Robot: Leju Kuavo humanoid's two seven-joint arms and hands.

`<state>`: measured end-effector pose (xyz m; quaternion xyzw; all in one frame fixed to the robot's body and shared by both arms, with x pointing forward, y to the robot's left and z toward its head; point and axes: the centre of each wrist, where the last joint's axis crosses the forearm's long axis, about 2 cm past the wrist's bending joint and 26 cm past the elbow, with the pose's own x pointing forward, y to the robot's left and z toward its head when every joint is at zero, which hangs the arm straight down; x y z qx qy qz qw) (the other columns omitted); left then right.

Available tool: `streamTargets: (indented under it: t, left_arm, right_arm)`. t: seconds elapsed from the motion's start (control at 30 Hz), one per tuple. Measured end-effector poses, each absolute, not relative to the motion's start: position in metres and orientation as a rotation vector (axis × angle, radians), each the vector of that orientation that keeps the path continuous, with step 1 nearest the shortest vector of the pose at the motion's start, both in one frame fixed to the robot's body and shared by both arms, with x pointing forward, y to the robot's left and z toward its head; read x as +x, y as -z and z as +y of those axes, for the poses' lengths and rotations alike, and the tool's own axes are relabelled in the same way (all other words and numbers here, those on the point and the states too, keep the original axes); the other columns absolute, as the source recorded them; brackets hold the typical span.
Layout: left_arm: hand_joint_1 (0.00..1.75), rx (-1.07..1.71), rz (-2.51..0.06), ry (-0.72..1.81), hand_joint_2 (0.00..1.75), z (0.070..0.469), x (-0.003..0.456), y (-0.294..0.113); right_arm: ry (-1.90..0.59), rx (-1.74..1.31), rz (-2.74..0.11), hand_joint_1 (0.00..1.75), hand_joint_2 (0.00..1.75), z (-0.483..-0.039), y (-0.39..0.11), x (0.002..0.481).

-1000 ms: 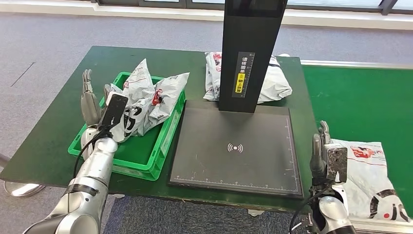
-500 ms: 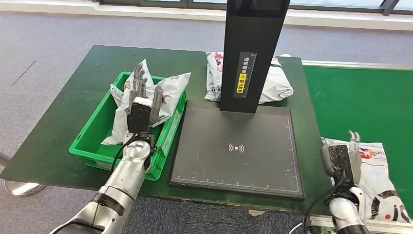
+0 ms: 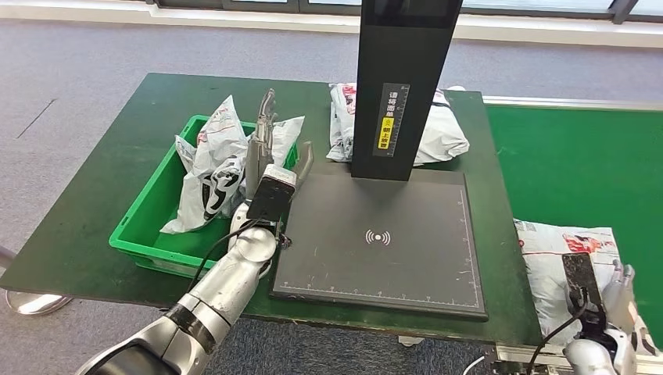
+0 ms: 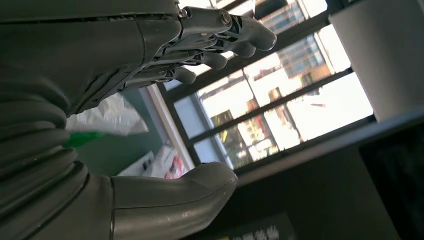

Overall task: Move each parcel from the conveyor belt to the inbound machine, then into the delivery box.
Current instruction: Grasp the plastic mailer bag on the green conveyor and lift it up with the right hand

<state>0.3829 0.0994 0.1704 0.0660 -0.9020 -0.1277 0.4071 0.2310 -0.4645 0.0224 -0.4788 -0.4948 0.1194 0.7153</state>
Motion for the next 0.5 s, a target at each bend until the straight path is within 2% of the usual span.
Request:
streamTargets:
  t: [0.23, 0.37, 0.5]
  left_arm:
    - [0.0, -0.111, -2.169, 0.523, 1.75, 0.067, 0.362, -0.149]
    - [0.0, -0.161, -2.114, 0.575, 1.75, 0.06, 0.356, -0.139]
    - [0.0, -0.147, -2.062, 0.621, 1.75, 0.055, 0.355, -0.137]
  right_arm:
    - [-0.344, -0.9, -0.845, 0.0, 1.75, -0.491, -0.009, 0.224]
    - [-0.375, -0.778, -0.791, 1.75, 1.75, -0.499, -0.009, 0.227]
    - [-0.409, -0.717, -0.771, 1.75, 1.75, -0.501, -0.012, 0.236]
